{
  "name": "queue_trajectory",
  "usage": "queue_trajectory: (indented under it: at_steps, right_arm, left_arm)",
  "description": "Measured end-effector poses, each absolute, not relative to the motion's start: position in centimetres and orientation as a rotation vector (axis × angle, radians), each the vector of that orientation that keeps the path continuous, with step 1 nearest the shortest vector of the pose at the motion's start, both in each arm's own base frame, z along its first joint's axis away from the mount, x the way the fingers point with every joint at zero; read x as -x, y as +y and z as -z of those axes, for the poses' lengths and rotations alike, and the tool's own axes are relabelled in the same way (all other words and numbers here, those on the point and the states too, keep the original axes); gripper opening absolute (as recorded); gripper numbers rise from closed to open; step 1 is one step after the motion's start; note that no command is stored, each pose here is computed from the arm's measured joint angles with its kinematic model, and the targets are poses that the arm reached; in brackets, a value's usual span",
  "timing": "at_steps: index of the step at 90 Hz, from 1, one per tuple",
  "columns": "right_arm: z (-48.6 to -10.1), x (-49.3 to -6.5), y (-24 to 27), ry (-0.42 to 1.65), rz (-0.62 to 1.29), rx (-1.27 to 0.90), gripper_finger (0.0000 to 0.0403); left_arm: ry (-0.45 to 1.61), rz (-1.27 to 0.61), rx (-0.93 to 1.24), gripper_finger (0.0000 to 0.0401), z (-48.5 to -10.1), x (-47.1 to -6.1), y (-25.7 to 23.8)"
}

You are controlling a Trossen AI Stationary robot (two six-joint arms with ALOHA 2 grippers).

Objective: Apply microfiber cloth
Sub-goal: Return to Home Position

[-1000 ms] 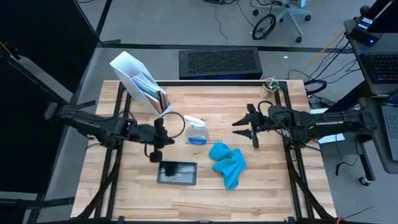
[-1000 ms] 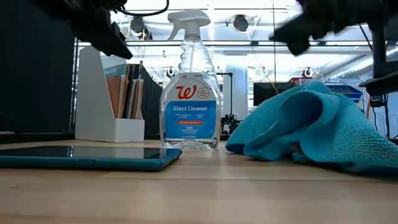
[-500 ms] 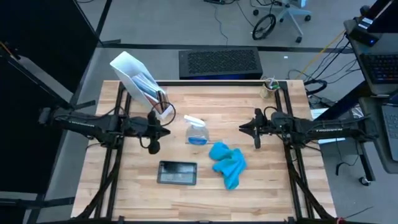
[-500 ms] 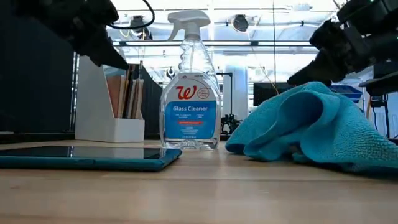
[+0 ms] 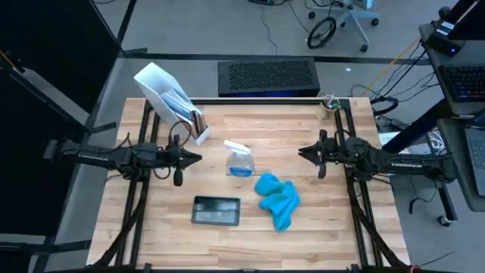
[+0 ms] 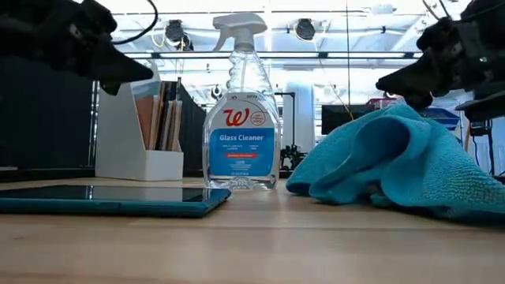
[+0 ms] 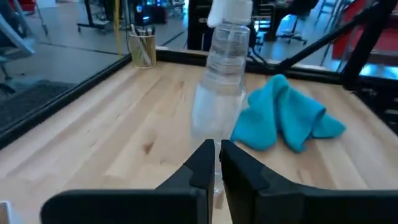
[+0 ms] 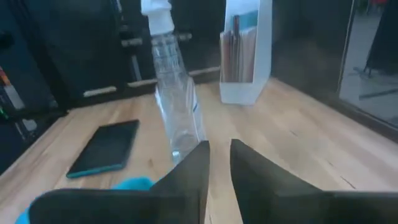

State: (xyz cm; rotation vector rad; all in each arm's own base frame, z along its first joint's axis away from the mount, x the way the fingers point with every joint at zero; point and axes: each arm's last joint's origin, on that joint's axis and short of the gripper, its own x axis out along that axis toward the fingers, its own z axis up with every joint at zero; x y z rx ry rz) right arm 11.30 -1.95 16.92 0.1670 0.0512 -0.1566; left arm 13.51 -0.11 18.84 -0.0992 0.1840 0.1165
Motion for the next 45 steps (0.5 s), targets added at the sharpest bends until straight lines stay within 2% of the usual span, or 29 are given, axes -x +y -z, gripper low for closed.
queue_trajectory:
  at_steps: [28, 45]
  right_arm:
    - [-16.9, -10.2, -1.8, -0.012, 0.16, -0.148, 0.0047]
    - [-17.1, -9.4, -1.7, -0.01, 0.176, -0.138, 0.0047]
  left_arm:
    - [0.134, -0.082, 0.111, 0.0013, -16.5, -12.3, 0.1]
    - [0.157, 0.026, 0.151, 0.0013, -15.4, -11.7, 0.2]
